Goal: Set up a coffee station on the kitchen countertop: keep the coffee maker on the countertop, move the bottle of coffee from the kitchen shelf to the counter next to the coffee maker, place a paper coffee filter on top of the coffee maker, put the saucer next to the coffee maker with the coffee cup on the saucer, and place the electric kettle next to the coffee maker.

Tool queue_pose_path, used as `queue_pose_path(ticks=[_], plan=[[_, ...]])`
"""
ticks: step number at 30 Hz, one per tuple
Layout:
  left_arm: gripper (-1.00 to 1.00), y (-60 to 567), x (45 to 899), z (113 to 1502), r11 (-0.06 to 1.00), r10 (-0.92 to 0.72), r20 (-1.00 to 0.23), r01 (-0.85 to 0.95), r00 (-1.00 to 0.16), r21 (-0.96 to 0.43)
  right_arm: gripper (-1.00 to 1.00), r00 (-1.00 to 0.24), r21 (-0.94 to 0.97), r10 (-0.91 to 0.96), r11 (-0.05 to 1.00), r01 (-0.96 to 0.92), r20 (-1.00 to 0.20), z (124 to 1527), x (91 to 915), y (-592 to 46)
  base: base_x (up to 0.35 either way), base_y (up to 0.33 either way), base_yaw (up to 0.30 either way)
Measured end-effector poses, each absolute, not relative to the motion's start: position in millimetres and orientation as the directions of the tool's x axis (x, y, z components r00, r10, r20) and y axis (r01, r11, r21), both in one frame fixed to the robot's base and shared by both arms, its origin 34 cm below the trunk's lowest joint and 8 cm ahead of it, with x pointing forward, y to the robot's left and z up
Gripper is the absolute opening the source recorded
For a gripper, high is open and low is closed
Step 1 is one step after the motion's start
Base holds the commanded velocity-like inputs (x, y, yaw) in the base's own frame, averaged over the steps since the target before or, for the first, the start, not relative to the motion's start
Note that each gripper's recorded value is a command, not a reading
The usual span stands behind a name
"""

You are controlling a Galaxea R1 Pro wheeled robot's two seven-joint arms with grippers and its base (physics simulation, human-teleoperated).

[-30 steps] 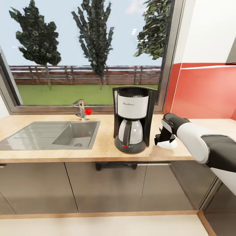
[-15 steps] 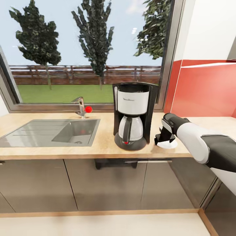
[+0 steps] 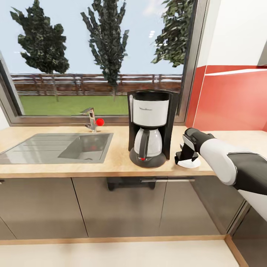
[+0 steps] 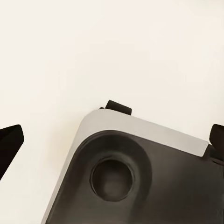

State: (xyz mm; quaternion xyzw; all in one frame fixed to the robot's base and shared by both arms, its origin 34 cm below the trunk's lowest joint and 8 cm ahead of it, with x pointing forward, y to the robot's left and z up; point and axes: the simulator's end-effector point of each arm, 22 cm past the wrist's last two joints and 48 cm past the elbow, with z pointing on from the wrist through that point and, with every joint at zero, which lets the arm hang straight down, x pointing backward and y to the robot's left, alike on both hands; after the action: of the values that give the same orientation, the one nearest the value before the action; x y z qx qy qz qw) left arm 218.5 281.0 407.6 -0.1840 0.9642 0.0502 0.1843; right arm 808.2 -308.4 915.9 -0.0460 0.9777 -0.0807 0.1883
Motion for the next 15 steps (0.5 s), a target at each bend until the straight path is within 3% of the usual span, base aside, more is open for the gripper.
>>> queue_pose_path(ticks=[15], plan=[[1.00, 280.8, 218.1, 400.3, 0.928, -0.334, -0.375, -0.371, -0.865, 0.029, -1.00, -0.924, -0.178, -0.121, 0.982, -0.059, -0.363, 910.3, 807.7, -309.1, 0.000, 0.000, 0.000]])
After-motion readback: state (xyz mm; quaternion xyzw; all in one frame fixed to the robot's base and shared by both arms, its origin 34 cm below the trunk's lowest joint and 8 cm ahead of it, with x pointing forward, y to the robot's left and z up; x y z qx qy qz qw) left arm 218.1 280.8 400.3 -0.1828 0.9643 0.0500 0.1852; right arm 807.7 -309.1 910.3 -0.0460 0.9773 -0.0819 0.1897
